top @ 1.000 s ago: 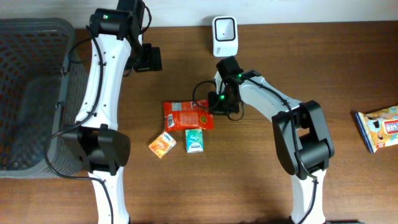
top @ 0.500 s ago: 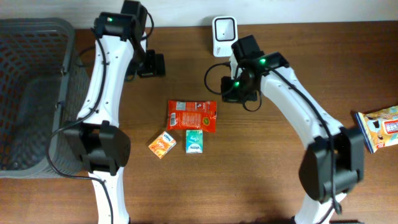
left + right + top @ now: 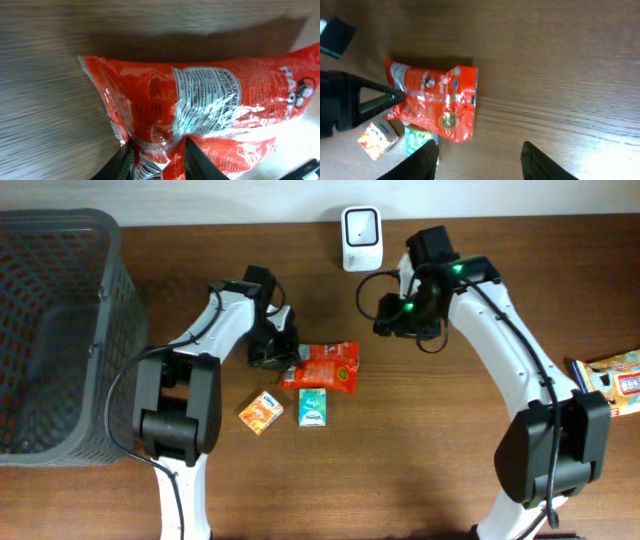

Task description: Scan the item barcode

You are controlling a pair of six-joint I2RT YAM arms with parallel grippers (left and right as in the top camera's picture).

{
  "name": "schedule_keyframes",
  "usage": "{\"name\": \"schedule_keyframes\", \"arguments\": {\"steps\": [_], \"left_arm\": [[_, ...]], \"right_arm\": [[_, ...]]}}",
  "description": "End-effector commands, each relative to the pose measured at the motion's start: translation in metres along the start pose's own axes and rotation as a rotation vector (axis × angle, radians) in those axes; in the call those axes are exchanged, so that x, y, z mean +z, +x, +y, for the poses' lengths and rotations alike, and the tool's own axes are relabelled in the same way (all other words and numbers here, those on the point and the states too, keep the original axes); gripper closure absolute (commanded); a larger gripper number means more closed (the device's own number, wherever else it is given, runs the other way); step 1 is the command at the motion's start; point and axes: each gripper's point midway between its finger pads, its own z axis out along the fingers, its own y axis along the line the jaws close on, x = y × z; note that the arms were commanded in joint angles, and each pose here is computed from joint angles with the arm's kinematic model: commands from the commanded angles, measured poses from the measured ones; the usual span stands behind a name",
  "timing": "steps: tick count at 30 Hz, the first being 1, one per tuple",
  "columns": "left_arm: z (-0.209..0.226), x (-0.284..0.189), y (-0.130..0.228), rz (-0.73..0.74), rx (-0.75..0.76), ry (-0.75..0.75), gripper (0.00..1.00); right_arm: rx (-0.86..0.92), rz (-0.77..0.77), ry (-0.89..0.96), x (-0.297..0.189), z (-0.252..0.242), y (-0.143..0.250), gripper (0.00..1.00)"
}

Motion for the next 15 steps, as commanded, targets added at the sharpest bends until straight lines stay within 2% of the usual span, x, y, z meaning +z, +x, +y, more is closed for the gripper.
{"name": "schedule_keyframes", "arguments": {"steps": [1, 3, 4, 6, 9, 11, 15], "left_arm": [[-0.013, 0.022, 0.01, 0.015, 0.05, -0.004, 0.69], [-0.024, 0.026, 0.006, -0.007, 0.081, 0.002, 0.69], [-0.026, 0.028, 0.004, -0.019, 0.056, -0.015, 0.69], [-0.022, 0.031, 0.002, -0.045, 0.023, -0.087, 0.68], [-0.023, 0.033, 0.003, -0.046, 0.013, -0.098, 0.7], [-0.01, 0.031, 0.003, -0.062, -0.062, -0.168, 0.71], [-0.008, 0.031, 0.003, -0.064, -0.066, -0.179, 0.7]], "right_arm": [[0.024, 0.015, -0.005, -0.005, -0.01, 0.001, 0.43], [0.016, 0.025, -0.001, -0.005, -0.013, 0.003, 0.14], [0.02, 0.033, 0.001, -0.002, -0.014, 0.005, 0.04], [0.031, 0.057, -0.009, 0.011, -0.018, 0.014, 0.02], [0.069, 0.074, -0.081, 0.038, -0.016, 0.025, 0.02], [0.056, 0.067, -0.191, 0.057, -0.006, 0.03, 0.02], [0.12, 0.053, -0.227, 0.087, -0.013, 0.044, 0.02]]}}
